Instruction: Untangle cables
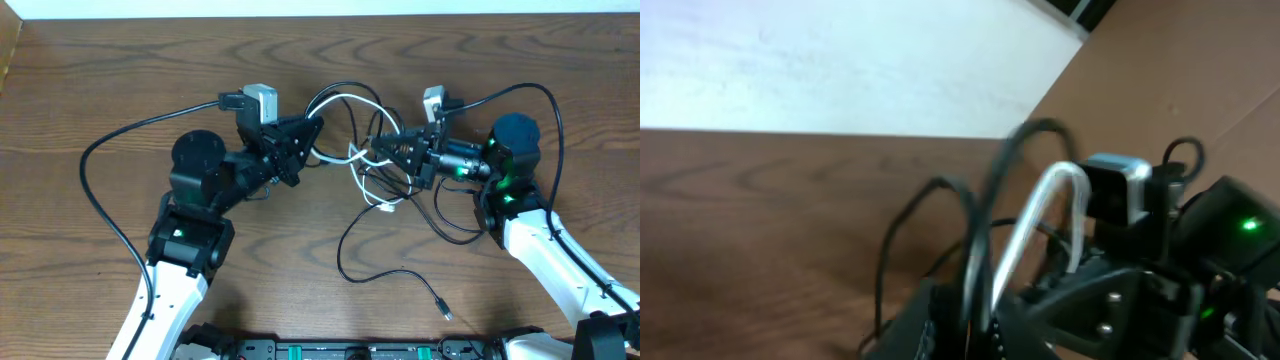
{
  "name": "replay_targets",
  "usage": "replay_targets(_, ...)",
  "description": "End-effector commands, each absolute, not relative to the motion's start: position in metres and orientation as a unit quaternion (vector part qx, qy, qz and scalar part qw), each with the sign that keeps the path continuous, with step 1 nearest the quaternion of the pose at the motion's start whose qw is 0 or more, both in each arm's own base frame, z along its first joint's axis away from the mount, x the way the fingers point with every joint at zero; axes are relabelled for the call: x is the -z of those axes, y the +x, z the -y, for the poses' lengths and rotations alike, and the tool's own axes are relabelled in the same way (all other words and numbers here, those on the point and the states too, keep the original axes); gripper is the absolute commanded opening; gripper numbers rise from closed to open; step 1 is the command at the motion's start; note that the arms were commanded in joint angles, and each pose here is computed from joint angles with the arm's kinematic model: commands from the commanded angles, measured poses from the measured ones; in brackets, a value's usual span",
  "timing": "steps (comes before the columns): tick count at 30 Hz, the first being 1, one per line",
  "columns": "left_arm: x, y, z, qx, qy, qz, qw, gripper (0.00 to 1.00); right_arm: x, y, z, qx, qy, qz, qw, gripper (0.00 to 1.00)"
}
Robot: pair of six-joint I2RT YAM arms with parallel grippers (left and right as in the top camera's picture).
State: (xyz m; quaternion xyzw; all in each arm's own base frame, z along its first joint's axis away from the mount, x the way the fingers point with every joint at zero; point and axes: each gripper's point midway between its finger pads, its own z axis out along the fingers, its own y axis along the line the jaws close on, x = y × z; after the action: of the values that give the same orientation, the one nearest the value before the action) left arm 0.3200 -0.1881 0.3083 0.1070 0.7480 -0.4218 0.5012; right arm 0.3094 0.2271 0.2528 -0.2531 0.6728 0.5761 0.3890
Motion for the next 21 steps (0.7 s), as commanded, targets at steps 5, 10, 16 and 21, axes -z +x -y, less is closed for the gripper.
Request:
replay_targets(5, -0.285, 0.326, 0.186, 0.380, 0.134, -0.772, 0.491, 0.17, -0.271, 0.292, -0.230, -0.608, -0.289, -0.639, 0.372, 0.01)
replay_targets(10, -0.258, 0.339, 0.165, 0.318, 0.079, -0.813, 0.481, 0.17, -0.291, 0.293, -0.226, -0.613, -0.293, -0.617, 0.396, 0.01)
replay_targets(16, -0.238, 0.347, 0.140, 0.253, 0.032, -0.842, 0.476, 0.17, -0.317, 0.299, -0.207, -0.615, -0.277, -0.596, 0.436, 0.01)
replay_targets(21, -0.233, 0.350, 0.128, 0.211, 0.026, -0.849, 0.484, 0.17, -0.340, 0.316, -0.184, -0.610, -0.227, -0.583, 0.487, 0.01)
